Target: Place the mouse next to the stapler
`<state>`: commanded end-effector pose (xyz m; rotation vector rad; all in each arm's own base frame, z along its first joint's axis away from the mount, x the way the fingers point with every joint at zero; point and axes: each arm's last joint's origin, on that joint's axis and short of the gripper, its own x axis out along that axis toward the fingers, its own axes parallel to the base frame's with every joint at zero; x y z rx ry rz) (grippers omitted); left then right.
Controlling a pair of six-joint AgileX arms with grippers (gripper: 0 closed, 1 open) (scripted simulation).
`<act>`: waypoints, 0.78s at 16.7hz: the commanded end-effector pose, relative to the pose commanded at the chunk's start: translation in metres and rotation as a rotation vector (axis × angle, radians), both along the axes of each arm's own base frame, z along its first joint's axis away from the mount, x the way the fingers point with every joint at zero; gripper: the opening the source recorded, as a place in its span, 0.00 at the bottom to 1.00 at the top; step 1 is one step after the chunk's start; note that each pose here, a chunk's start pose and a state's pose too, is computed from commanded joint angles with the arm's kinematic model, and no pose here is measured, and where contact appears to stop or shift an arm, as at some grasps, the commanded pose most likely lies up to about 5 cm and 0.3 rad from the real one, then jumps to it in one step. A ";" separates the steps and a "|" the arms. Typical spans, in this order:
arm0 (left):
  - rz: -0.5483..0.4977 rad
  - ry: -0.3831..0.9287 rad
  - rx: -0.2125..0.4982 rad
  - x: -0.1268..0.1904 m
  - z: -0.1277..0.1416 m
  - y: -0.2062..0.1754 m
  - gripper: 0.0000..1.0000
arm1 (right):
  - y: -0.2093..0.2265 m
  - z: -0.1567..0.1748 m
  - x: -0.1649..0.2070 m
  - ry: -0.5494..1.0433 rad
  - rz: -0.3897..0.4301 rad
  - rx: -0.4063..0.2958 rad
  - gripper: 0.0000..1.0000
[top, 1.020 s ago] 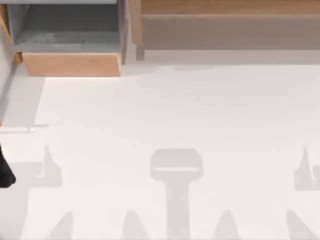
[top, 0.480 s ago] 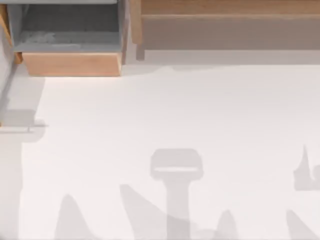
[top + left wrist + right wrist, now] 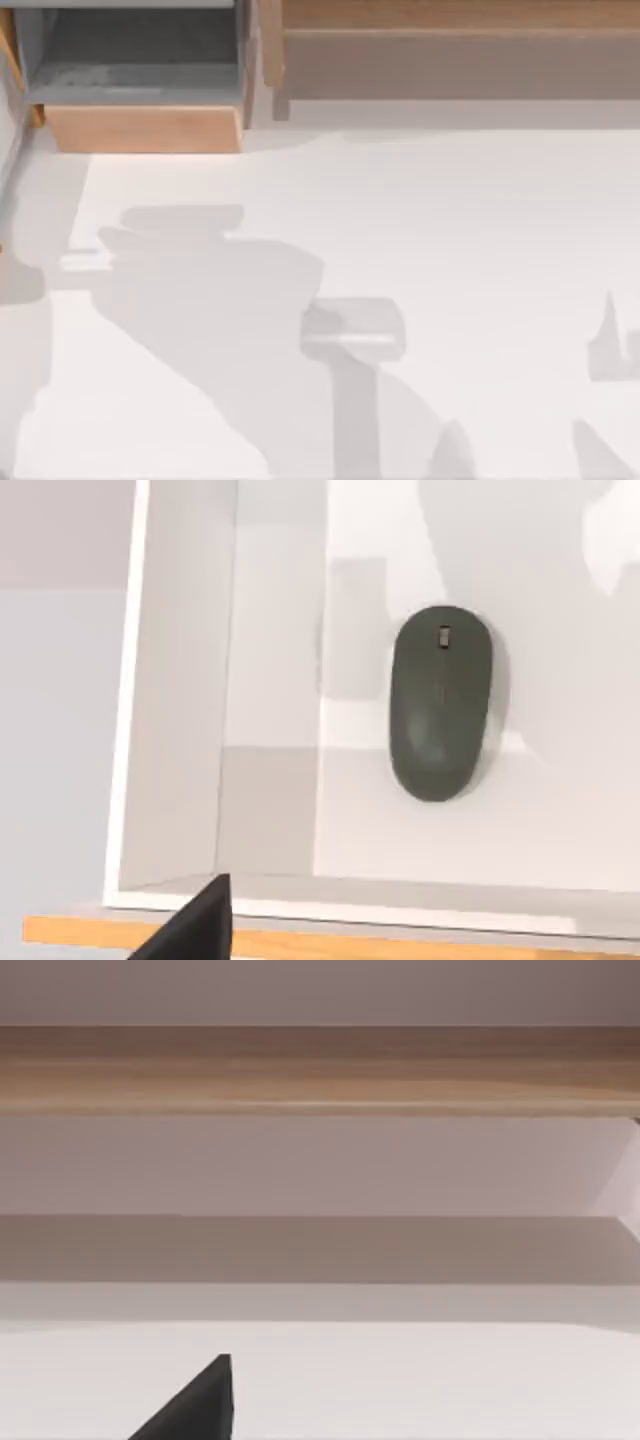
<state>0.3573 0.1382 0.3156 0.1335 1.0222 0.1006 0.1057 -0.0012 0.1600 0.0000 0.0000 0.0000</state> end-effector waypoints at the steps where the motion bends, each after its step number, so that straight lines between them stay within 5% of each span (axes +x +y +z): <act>1: -0.008 0.065 -0.020 0.021 -0.014 0.010 1.00 | 0.000 0.000 0.000 0.000 0.000 0.000 1.00; 8: -0.062 0.393 -0.126 0.110 -0.120 0.038 1.00 | 0.000 0.000 0.000 0.000 0.000 0.000 1.00; 13: -0.080 0.450 -0.135 0.128 -0.151 0.036 1.00 | 0.000 0.000 0.000 0.000 0.000 0.000 1.00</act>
